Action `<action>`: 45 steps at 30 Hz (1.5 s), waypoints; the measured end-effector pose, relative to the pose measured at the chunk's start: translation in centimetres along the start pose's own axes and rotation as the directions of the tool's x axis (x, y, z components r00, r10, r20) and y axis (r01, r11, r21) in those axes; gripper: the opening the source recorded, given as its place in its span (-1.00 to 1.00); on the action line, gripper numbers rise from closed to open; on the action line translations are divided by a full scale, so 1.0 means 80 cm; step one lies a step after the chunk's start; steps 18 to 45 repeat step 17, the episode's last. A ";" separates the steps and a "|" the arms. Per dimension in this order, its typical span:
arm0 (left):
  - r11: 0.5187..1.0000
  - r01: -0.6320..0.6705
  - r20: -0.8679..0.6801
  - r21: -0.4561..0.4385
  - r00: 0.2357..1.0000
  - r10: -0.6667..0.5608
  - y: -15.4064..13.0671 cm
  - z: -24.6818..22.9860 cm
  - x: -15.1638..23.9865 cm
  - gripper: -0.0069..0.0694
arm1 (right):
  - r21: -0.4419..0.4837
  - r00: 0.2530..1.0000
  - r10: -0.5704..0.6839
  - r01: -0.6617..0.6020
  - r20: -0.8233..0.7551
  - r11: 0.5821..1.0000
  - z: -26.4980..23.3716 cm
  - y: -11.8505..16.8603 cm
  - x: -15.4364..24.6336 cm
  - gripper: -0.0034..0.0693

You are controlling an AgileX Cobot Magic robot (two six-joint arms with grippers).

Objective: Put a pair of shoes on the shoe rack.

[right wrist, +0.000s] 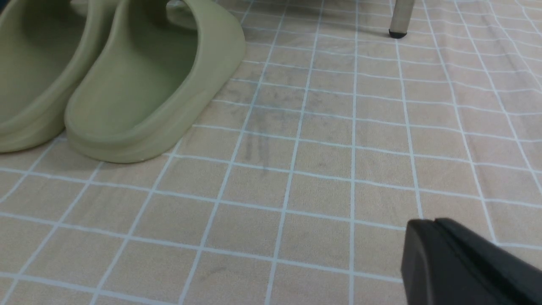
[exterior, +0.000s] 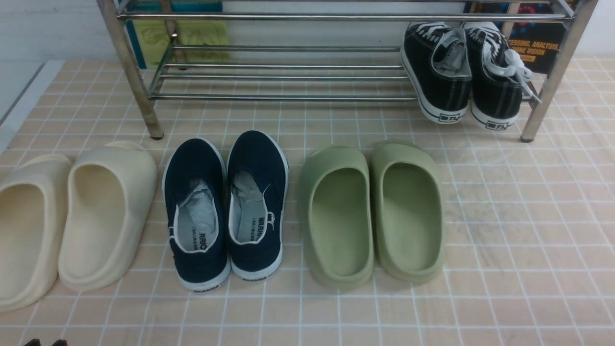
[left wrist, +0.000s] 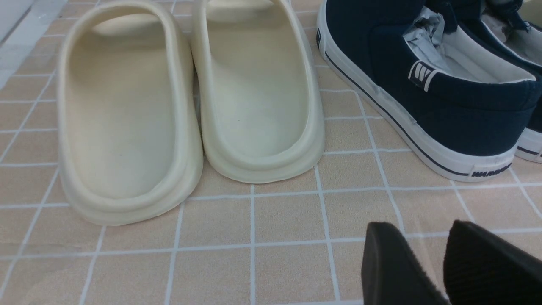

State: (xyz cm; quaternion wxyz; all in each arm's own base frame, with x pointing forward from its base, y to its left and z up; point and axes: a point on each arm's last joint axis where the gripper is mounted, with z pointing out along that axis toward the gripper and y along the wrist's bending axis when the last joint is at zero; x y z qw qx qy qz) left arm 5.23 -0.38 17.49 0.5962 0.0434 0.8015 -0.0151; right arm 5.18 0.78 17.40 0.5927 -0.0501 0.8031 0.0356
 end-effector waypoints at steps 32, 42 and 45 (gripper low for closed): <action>1.000 0.000 0.000 0.000 1.000 0.000 0.000 0.000 0.000 -0.19 | 0.000 1.000 0.000 0.000 0.000 1.000 0.000 0.000 0.000 -0.83; 1.000 0.000 0.000 0.000 1.000 0.000 0.000 0.000 0.000 -0.19 | 0.000 1.000 0.000 0.000 0.000 1.000 0.000 0.000 0.000 -0.83; 1.000 0.000 0.000 0.000 1.000 0.000 0.000 0.000 0.000 -0.19 | 0.000 1.000 0.000 0.000 0.000 1.000 0.000 0.000 0.000 -0.83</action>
